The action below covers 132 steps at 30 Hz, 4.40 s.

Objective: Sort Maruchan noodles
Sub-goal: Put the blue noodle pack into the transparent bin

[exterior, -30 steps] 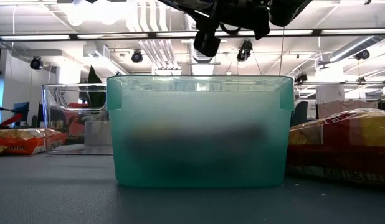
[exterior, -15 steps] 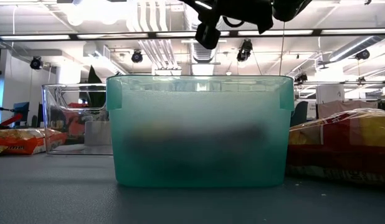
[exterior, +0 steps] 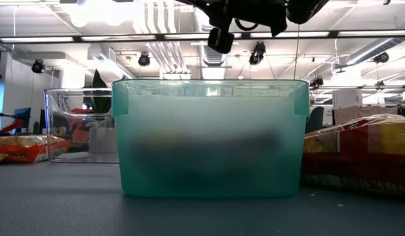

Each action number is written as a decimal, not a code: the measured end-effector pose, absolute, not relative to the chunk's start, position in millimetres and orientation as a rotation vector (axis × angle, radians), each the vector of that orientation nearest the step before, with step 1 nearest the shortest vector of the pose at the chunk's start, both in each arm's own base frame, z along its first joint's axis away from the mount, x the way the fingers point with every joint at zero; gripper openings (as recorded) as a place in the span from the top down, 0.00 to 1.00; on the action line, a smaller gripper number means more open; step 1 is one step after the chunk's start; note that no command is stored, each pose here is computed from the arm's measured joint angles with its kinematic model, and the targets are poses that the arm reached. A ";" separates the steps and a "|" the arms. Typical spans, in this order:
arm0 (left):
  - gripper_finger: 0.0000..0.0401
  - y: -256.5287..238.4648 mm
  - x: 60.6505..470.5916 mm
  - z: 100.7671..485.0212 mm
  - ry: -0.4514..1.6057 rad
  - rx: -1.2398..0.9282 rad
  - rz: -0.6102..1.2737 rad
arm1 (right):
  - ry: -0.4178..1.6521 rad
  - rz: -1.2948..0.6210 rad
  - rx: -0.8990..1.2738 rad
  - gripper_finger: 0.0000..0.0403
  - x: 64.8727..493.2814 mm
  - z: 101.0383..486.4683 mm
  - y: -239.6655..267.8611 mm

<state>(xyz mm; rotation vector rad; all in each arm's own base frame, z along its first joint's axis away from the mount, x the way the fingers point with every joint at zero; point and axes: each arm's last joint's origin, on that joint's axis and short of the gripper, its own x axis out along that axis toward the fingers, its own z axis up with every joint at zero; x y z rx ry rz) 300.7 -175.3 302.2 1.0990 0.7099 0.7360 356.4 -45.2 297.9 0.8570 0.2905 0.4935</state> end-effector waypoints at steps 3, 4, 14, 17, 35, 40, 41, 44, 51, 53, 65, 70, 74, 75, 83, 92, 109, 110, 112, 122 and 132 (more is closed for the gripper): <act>0.23 -175.3 301.0 302.2 0.719 1.119 0.730 | 0.293 0.478 0.887 0.64 355.8 297.8 -49.9; 0.23 -175.4 300.9 302.1 0.721 1.122 0.728 | 0.293 0.474 0.893 0.64 355.6 297.7 -51.3; 0.18 -177.2 299.9 299.6 0.781 1.079 0.666 | 0.268 0.397 0.901 0.64 353.7 296.3 -67.0; 0.18 -176.7 299.2 300.1 0.771 1.055 0.676 | 0.266 0.398 0.877 0.64 353.2 295.2 -68.1; 0.18 -149.9 248.5 344.2 0.396 0.528 0.863 | 0.270 0.438 0.608 0.72 351.2 276.6 -54.8; 0.21 -146.3 244.2 322.7 0.393 0.517 0.871 | 0.237 0.403 0.478 0.72 350.0 276.1 -43.3; 0.21 -145.2 243.7 319.0 0.397 0.526 0.873 | 0.232 0.399 0.466 0.72 348.3 276.9 -41.9; 0.23 -140.9 242.9 310.8 0.415 0.552 0.881 | 0.206 0.400 0.442 0.72 341.2 283.2 -39.5; 0.28 -132.9 251.9 319.5 0.611 0.702 0.824 | 0.163 0.295 0.421 0.72 313.6 290.4 -38.2; 0.30 -131.3 261.7 326.7 0.733 0.678 0.729 | 0.150 0.262 0.412 0.72 304.6 292.2 -37.6; 0.48 -129.0 308.4 351.9 0.545 0.543 -0.083 | 0.074 0.203 0.304 0.72 269.3 286.3 -18.1; 0.48 -102.5 297.3 331.6 0.390 0.399 0.069 | 0.085 0.176 0.192 0.72 267.7 274.8 3.3; 0.46 -88.1 276.9 320.5 0.205 0.284 0.152 | 0.081 0.141 0.105 0.72 267.0 272.7 18.3; 0.46 -85.0 272.7 317.2 0.164 0.258 0.188 | 0.080 0.131 0.085 0.72 266.8 272.7 21.3; 0.37 -74.8 263.9 285.5 -0.006 0.152 0.233 | 0.059 0.095 0.035 0.72 269.2 273.6 28.6; 0.33 -71.3 288.8 261.2 -0.014 0.149 0.229 | 0.058 0.095 0.038 0.72 269.3 273.8 28.6; 0.51 -70.1 319.3 250.7 0.038 0.172 0.255 | 0.070 0.097 0.021 0.66 271.2 270.9 28.9; 0.54 -70.1 319.3 250.7 0.038 0.172 0.256 | 0.068 0.096 0.021 0.65 271.2 271.1 28.8; 0.62 -70.1 319.3 250.1 0.043 0.174 0.256 | 0.069 0.096 0.019 0.64 271.3 270.8 28.8; 0.89 -70.1 318.3 255.0 0.037 0.177 0.256 | 0.070 0.089 0.107 0.56 270.5 271.9 27.9; 0.91 -67.3 301.7 272.2 0.071 0.176 0.254 | 0.040 0.091 0.145 0.36 265.2 279.8 27.5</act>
